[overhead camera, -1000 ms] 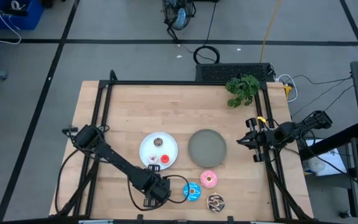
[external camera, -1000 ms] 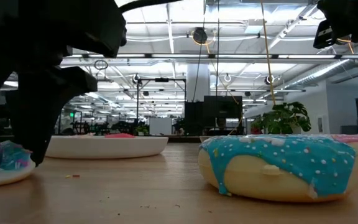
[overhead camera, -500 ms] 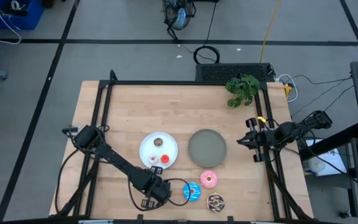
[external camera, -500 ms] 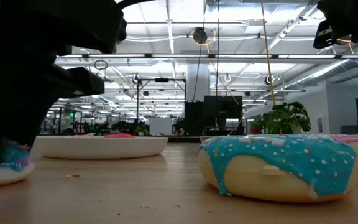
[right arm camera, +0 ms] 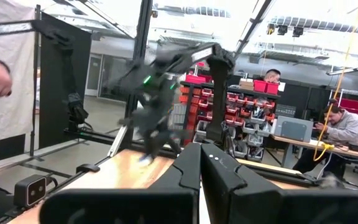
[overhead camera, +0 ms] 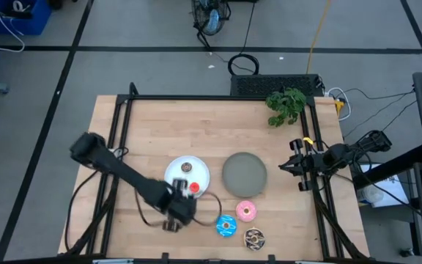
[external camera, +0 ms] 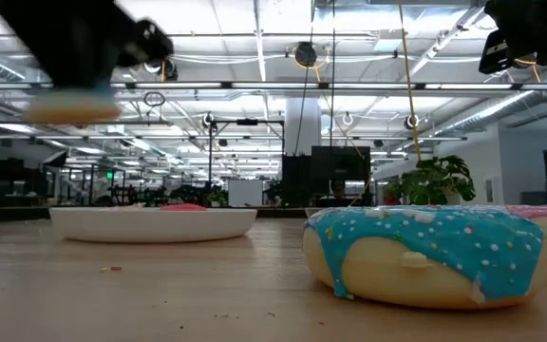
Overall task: Pick & Place donuts
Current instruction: Put the small blue donut on the white plate
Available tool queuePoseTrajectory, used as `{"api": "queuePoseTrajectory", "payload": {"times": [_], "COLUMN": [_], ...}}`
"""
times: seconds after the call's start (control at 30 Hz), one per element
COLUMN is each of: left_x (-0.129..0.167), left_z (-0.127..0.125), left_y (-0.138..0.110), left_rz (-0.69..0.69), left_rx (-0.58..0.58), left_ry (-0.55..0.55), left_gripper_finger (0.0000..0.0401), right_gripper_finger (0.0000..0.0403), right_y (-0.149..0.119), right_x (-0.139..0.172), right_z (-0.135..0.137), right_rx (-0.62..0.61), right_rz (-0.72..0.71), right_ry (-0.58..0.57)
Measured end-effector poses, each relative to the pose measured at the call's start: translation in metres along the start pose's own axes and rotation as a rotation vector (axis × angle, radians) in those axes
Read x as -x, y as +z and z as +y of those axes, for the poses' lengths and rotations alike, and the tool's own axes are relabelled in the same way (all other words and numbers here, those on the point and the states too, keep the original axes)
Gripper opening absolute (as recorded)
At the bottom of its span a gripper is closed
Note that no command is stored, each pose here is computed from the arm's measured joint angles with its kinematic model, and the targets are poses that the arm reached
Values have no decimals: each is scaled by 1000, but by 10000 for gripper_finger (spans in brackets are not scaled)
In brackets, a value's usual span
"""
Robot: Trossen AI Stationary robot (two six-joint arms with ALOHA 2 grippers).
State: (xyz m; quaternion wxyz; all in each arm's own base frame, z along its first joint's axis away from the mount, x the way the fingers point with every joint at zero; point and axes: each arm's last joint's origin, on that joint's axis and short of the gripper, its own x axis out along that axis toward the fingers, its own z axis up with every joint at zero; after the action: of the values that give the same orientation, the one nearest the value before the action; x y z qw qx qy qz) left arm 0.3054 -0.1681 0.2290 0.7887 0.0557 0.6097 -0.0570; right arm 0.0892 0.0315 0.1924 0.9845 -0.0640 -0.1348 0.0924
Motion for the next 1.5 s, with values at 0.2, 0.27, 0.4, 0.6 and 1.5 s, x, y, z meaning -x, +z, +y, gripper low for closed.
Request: {"api": "queuePoseTrajectory", "payload": {"times": [0.2,0.27,0.4,0.6,1.5], "left_x": [60,67,62,28,-80], "left_z": [48,66,94,123,157], "left_y": [-13,-15,-11,18,23], "left_rz": [-113,-103,-68,-129,172], "left_rx": [107,148,182,106,109], "left_ry": [168,199,217,152,44], "left_gripper_finger": [12,21,27,29,148], "right_gripper_finger": [0,0,0,0,0], "right_y": [0,0,0,0,0], "right_x": [0,0,0,0,0], "right_z": [0,0,0,0,0], "right_rx": [2,2,7,17,20], "right_rz": [0,0,0,-1,0], "right_ry": [0,0,0,0,0]}}
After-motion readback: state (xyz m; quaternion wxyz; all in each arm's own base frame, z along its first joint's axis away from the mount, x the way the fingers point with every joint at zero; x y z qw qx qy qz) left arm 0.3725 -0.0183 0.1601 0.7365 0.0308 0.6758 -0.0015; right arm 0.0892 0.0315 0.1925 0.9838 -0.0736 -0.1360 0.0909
